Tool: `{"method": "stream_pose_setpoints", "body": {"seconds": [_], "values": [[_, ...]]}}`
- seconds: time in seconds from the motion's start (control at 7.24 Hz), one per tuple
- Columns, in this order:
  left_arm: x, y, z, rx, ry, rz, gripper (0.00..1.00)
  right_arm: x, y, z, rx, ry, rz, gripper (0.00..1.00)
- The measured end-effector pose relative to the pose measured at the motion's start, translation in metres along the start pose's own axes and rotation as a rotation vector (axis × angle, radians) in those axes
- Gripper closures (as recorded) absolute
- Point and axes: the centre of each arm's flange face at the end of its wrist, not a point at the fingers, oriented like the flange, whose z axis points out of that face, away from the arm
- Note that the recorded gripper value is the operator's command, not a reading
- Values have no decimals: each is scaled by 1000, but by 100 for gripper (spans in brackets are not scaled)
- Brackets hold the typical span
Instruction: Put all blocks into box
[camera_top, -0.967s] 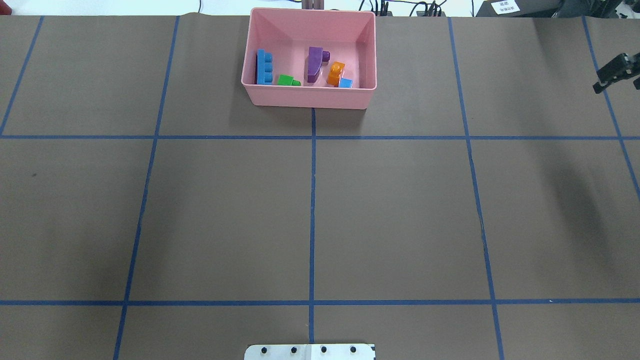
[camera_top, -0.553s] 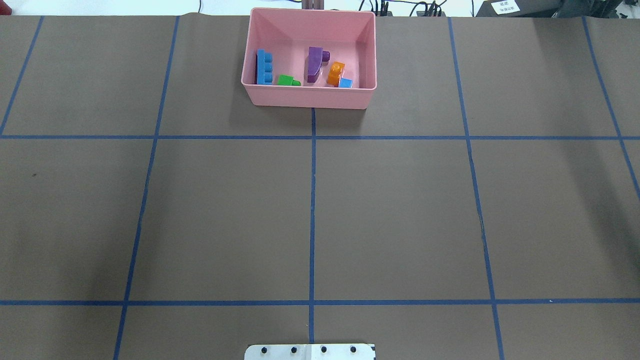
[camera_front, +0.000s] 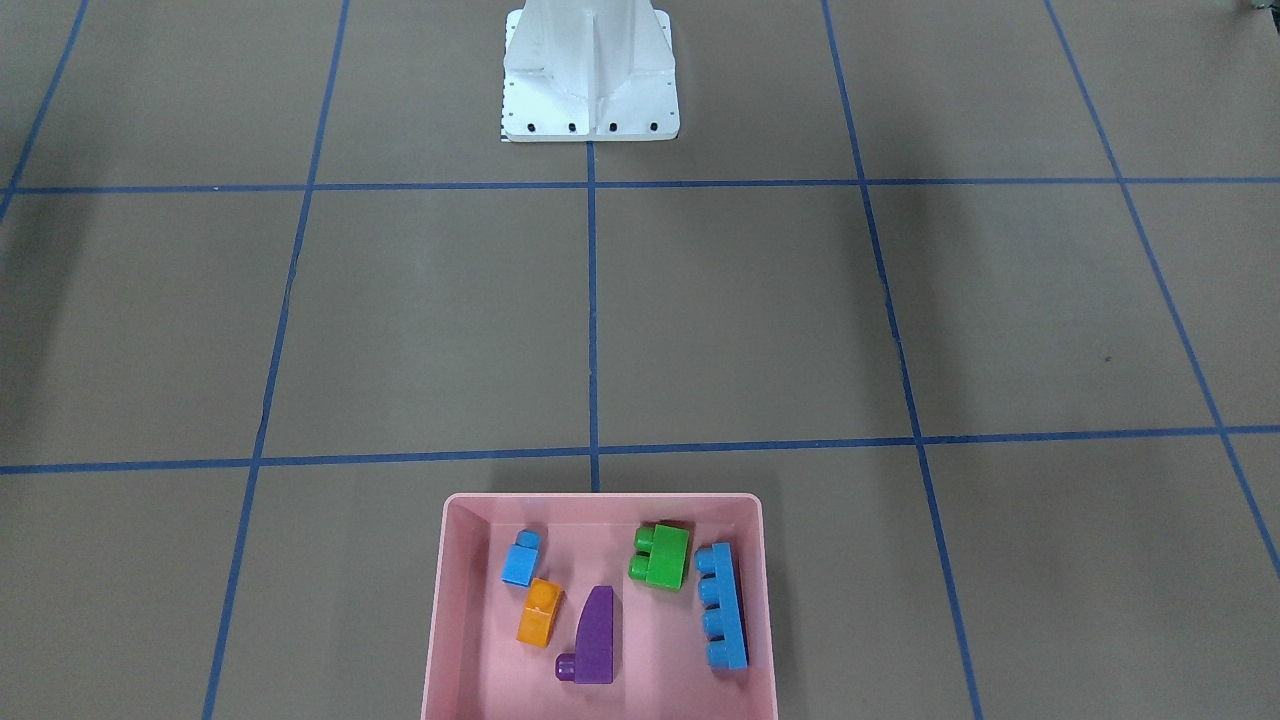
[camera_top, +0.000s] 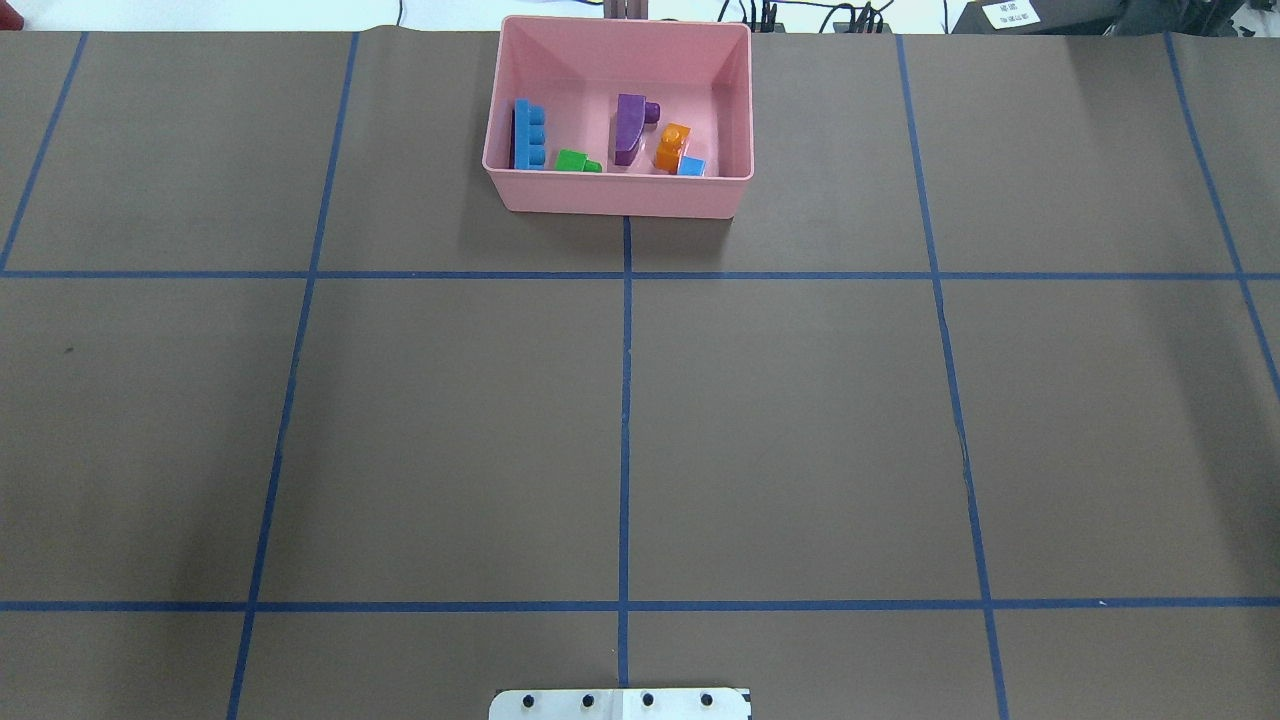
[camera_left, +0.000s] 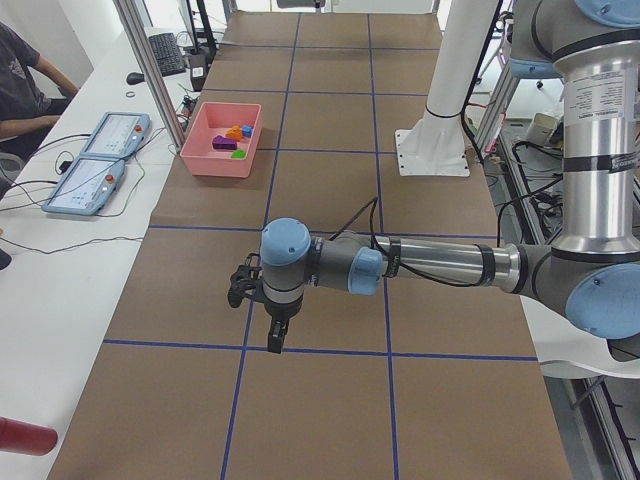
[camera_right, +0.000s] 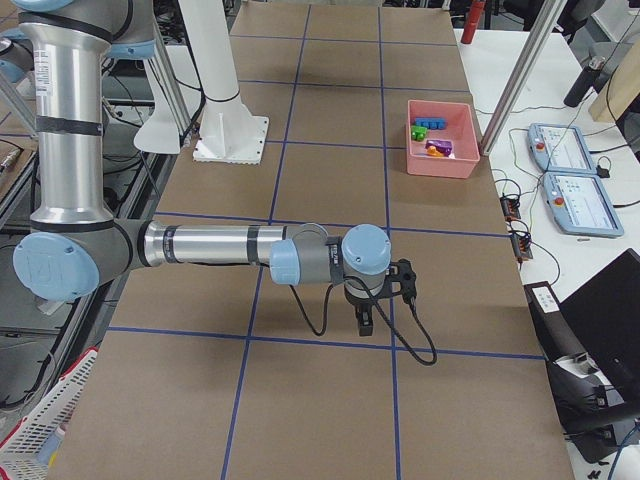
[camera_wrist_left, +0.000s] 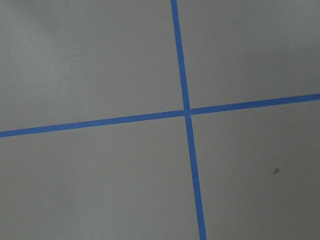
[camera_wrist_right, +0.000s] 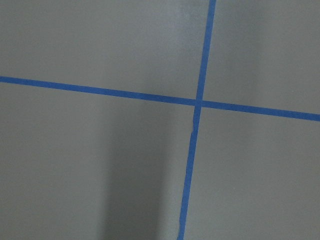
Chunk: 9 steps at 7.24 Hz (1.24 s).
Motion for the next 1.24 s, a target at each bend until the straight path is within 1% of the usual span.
{"method": "stream_pose_setpoints", "body": {"seconds": [0.28,0.69,0.97,1.24], "values": [[1,-3,-7,0,7,-4,0,3,6,-1,-2,15,9,0],[9,-6,-16,6,8,-11,0,-7,-18,-11,16,11,4,0],[16,-6,-25,2,9,-16,0,-9,-25,-9,17,-17,20,0],[15,-5,-23,-5,9,-22,0,-9,-28,-7,17,-31,64,0]]}}
